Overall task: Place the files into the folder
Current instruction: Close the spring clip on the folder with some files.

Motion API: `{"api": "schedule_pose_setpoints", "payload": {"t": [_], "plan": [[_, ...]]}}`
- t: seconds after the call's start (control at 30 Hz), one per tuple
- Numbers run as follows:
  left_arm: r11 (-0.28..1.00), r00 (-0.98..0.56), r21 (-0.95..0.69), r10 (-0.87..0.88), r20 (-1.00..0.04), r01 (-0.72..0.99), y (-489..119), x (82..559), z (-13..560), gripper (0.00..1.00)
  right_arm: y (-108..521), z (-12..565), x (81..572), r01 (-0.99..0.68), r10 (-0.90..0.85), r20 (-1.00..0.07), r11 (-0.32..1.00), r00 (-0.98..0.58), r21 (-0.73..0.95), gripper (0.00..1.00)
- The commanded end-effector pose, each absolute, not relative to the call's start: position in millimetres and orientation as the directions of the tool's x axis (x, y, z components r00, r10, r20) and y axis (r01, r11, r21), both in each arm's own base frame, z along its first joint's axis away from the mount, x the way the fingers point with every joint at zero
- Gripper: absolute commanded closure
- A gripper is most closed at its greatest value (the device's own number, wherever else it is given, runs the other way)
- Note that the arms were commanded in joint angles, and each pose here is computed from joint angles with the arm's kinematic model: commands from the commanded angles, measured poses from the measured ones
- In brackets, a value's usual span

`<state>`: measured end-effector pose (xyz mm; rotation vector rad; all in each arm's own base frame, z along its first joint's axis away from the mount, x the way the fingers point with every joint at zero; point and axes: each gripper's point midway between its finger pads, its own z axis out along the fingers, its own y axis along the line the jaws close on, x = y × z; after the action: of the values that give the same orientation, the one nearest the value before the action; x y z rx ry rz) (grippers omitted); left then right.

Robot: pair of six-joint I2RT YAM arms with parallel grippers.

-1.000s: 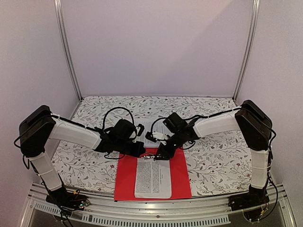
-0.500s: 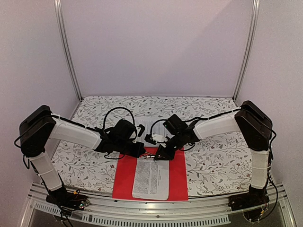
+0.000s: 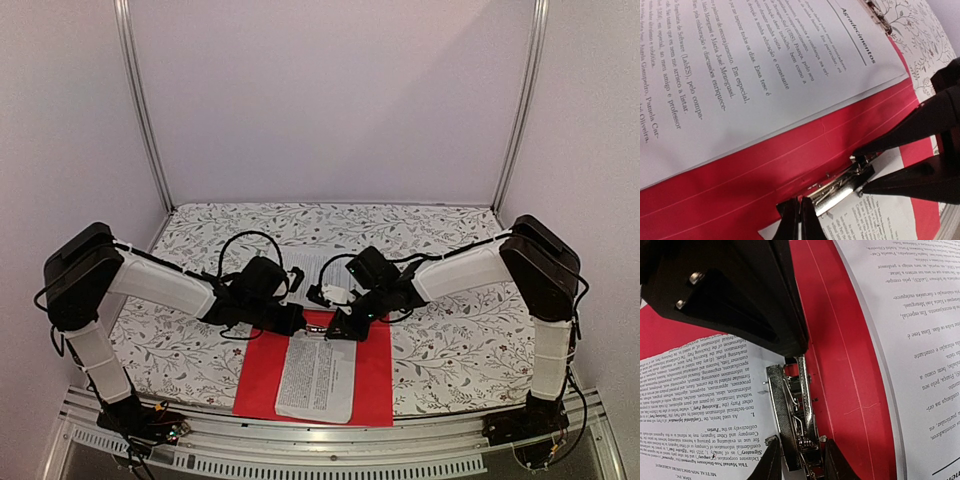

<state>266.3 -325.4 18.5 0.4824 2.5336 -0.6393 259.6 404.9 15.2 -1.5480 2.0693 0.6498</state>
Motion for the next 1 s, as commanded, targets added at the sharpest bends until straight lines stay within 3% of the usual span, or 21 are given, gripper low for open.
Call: {"api": "schedule_pose_setpoints", "payload": {"t": [0.0,0.23,0.67,0.97], "plan": [[0.930,-0.931,-0.152,0.301,-0.208,0.335,-242.8,208.0,-64.2,1.00,350.6,-49.9,244.1,-0.935,-0.853,-0.392,0.347,-0.345,0.068,0.90],[0.935,-0.934,-0.126,0.307,-0.182,0.332,-234.6,203.1,-72.8,1.00,348.6,-54.7,244.6,-0.931,-0.857,-0.372,0.359,-0.356,0.065,1.00],[0.955,-0.954,-0.067,0.283,-0.100,0.290,-211.5,187.6,-95.0,1.00,346.1,-57.7,245.2,-0.930,-0.863,-0.357,0.362,-0.358,0.057,1.00],[0.921,-0.927,-0.176,0.312,-0.207,0.349,-229.4,191.4,-68.1,1.00,345.2,-59.6,246.7,-0.927,-0.864,-0.348,0.371,-0.364,0.051,1.00]]}}
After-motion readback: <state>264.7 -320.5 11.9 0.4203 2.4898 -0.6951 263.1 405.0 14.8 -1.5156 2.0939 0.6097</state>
